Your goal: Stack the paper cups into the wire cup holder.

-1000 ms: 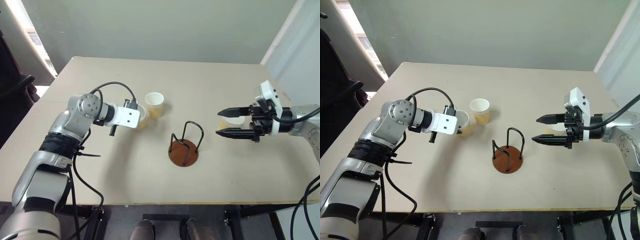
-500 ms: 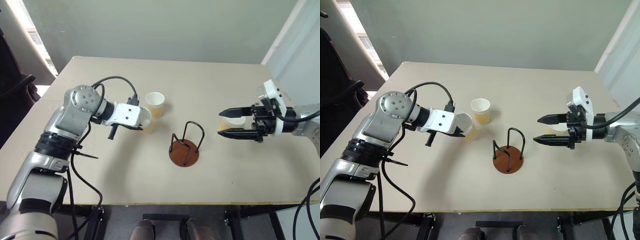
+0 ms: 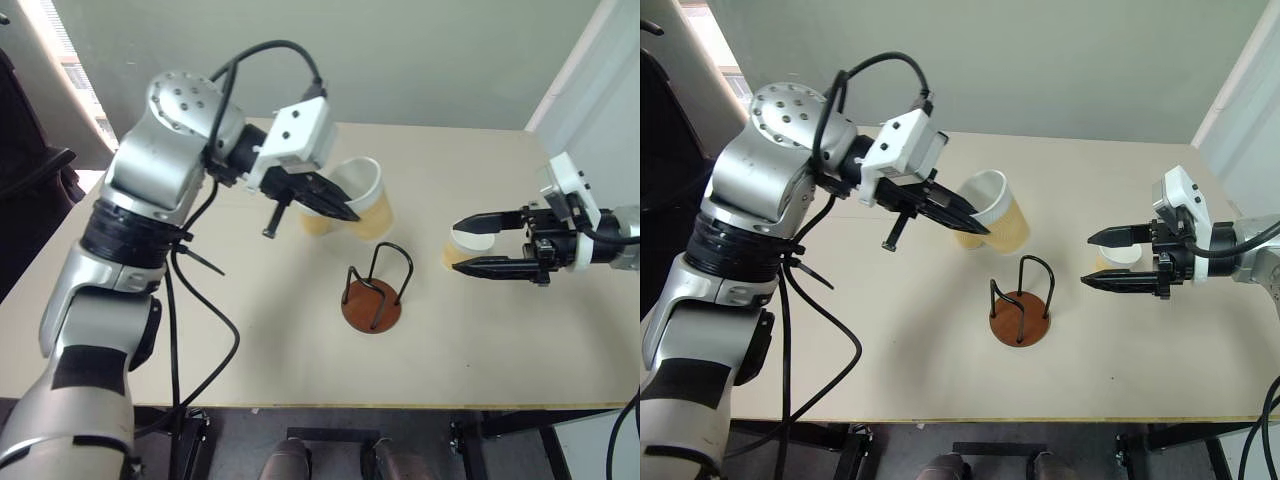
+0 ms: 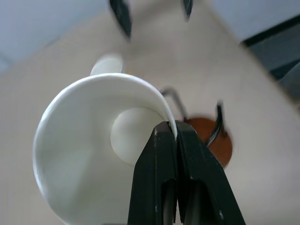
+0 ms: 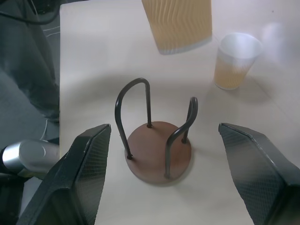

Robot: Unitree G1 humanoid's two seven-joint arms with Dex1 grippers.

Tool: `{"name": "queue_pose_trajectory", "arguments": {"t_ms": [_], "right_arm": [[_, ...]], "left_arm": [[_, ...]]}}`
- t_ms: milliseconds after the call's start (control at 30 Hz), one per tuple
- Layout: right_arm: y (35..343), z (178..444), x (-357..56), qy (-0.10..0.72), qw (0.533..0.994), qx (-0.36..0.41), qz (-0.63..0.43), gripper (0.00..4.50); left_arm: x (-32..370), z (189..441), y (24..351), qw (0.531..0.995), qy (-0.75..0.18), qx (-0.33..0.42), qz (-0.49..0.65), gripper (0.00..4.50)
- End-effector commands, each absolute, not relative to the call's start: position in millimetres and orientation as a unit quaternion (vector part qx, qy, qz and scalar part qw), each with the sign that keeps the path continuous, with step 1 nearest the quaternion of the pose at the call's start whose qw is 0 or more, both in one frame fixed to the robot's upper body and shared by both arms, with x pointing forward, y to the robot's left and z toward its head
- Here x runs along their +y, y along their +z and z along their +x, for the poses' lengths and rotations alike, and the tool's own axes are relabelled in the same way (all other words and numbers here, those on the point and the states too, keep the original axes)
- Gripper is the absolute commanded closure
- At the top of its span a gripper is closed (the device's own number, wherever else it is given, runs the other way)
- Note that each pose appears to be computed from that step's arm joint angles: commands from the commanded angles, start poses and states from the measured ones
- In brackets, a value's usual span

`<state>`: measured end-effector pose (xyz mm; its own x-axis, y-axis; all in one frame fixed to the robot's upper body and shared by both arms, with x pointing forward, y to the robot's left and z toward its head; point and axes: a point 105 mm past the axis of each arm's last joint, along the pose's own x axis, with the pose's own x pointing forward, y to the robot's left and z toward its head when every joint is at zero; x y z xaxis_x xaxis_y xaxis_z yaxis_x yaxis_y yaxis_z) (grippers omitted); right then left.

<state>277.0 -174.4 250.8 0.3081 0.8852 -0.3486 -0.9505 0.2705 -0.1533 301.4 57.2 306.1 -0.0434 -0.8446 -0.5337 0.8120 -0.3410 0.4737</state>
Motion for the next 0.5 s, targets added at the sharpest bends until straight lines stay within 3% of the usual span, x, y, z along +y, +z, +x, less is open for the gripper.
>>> {"name": "queue_pose_trajectory", "arguments": {"t_ms": [33,233,500], "right_arm": [[266.3,270.3,-178.1,0.569,0.797,0.066,-0.192,0.68],[263.3,266.1,-180.8,0.551,0.810,0.061,-0.189,0.68],[258.8,262.3,-179.7,0.542,0.818,0.060,-0.180,0.68]], "left_arm": [[45.4,287.9,307.7,0.532,-0.765,-0.011,0.363,4.48],[43.6,281.2,292.0,0.500,-0.787,0.019,0.362,4.48],[47.5,301.4,269.4,0.489,-0.764,0.024,0.420,4.48]]}}
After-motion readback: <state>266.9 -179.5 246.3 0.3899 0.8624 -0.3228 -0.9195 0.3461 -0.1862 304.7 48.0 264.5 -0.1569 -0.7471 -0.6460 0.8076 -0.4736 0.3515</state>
